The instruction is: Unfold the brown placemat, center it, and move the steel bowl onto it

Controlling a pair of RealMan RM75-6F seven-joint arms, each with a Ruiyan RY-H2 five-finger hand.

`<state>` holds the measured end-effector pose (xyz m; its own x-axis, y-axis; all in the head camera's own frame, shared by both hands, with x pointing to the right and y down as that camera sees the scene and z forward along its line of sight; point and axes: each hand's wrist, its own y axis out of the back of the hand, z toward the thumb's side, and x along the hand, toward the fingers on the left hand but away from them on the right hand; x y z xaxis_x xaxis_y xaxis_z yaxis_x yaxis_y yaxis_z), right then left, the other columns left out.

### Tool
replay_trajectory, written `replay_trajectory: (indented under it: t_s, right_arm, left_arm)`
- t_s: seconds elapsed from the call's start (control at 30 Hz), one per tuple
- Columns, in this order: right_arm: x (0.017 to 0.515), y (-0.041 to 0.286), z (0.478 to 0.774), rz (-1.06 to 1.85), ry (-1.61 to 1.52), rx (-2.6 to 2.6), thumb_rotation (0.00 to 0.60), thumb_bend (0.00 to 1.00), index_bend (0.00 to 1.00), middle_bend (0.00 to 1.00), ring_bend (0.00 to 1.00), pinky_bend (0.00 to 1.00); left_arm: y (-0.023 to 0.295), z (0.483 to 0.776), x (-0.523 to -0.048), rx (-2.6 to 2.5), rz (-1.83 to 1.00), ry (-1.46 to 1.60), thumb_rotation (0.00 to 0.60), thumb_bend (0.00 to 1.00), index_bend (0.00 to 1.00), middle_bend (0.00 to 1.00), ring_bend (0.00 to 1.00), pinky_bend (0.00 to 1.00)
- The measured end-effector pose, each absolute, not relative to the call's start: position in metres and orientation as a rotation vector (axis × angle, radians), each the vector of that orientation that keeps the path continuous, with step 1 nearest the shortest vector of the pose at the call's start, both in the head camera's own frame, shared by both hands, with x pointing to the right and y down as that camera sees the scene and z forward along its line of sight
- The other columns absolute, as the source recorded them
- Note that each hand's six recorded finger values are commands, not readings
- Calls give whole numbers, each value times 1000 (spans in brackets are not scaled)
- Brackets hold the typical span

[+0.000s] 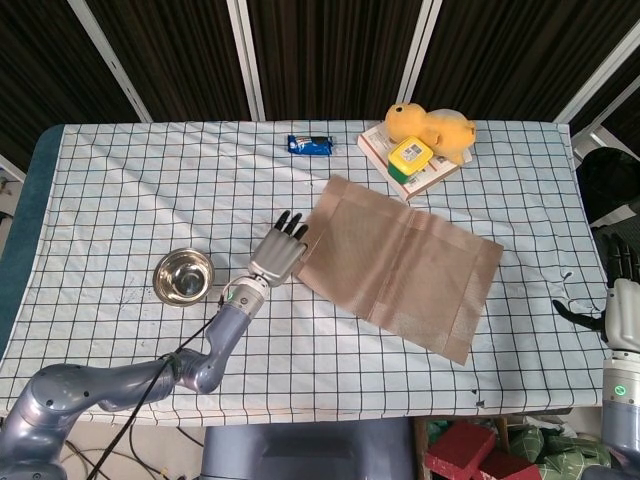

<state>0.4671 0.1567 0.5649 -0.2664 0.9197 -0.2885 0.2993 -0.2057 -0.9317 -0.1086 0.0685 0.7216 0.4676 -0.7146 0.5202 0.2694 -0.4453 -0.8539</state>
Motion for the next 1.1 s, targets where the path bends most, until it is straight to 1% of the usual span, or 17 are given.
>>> replay_trajectory:
  t_s: [0.3,0.53,0.83,1.1]
  right_arm:
    - [466,157,564,1498,-1522,-1449,600,50,0,0,0,157]
    - [466,158,563,1497,-1525,-1445,600,50,0,0,0,157]
    - [466,158,563,1496,-1529,-1445,600,50,0,0,0,157]
    - [467,158,562,1494,-1538,-1445,600,50,0,0,0,157]
  left_arm:
    - [86,693,-132,-1704,-1164,370,600,498,584,188,25,72]
    - [114,668,-141,-1755,-1129,310,600,498,584,190,25,72]
    - [161,640,-130,-1823,-1049,173,600,498,584,193,25,70]
    - [191,633,-121,-1838,-1007,57,600,498,584,198,25,68]
